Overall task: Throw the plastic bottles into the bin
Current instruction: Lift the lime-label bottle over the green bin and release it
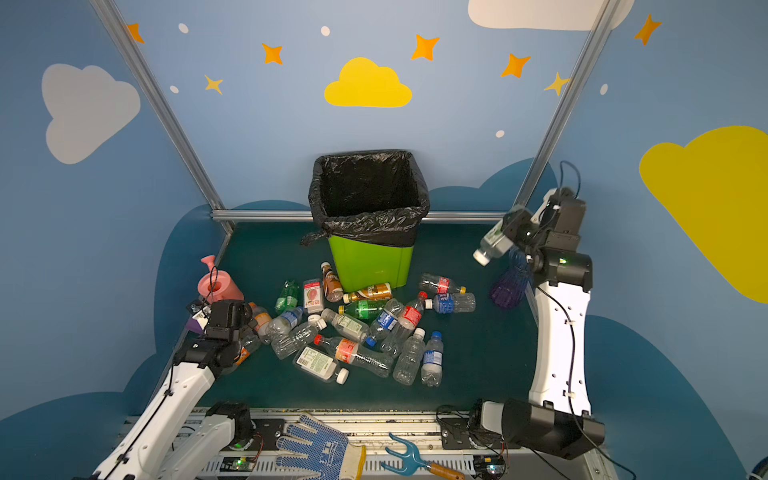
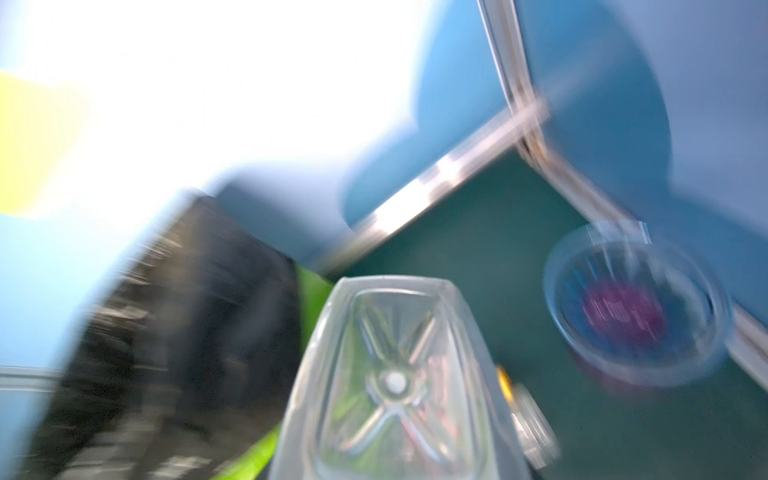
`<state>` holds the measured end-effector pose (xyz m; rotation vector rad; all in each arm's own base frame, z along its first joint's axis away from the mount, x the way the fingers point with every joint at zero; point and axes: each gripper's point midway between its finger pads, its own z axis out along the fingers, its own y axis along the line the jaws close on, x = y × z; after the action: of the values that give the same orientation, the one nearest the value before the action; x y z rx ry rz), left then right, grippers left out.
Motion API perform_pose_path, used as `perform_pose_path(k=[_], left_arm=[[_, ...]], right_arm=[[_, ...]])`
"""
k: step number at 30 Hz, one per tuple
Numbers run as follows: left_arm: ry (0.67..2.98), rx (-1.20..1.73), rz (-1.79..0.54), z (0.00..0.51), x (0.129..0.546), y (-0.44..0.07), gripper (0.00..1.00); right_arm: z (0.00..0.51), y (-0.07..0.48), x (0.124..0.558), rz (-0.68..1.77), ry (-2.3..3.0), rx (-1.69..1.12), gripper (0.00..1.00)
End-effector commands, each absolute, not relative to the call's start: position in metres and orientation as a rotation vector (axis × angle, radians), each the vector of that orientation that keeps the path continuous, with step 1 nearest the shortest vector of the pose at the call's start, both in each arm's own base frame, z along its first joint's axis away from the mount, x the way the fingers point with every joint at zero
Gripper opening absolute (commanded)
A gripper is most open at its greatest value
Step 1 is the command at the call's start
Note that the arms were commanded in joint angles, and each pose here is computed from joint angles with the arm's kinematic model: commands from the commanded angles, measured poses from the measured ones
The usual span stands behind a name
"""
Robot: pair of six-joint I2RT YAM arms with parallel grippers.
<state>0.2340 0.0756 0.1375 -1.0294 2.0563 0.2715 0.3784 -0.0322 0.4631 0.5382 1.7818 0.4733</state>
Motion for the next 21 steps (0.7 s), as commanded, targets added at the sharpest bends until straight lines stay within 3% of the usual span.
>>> perform_pose_path(k=[1,4,7,12,15,16,17,18,21], left_arm=[[2.04,-1.064,0.306,0.134,0.225,0.082,1.0],[2.043,-1.07,0.295,0.132,0.223,0.081,1.0],[2.053,-1.075,0.285,0.129,0.223,0.079,1.0],[2.064,-1.086,0.286,0.126,0.221,0.079,1.0],[2.079,-1.086,0.295,0.128,0.22,0.079,1.0],[2.083,-1.086,0.302,0.13,0.219,0.079,1.0],[2.085,-1.088,0.311,0.132,0.217,0.08,1.0],[2.088,-1.09,0.317,0.133,0.216,0.08,1.0],[2.087,-1.087,0.317,0.136,0.212,0.081,1.0]], right_arm=[[0.557,-0.033,0.362,0.564,1.496,0.491,0.31],[0.604,-0.028,0.367,0.72,1.325,0.488,0.29],[0.619,0.001,0.397,0.911,1.276,0.445,0.28],[0.612,0.131,0.469,1.132,1.385,0.181,0.34],[0.577,0.213,0.493,1.194,1.543,-0.042,0.47],[0.568,0.217,0.498,1.188,1.565,-0.042,0.54],[0.561,0.216,0.502,1.188,1.574,-0.027,0.71],[0.56,0.212,0.503,1.187,1.577,-0.013,0.79],[0.587,0.199,0.489,1.127,1.519,-0.024,0.87]])
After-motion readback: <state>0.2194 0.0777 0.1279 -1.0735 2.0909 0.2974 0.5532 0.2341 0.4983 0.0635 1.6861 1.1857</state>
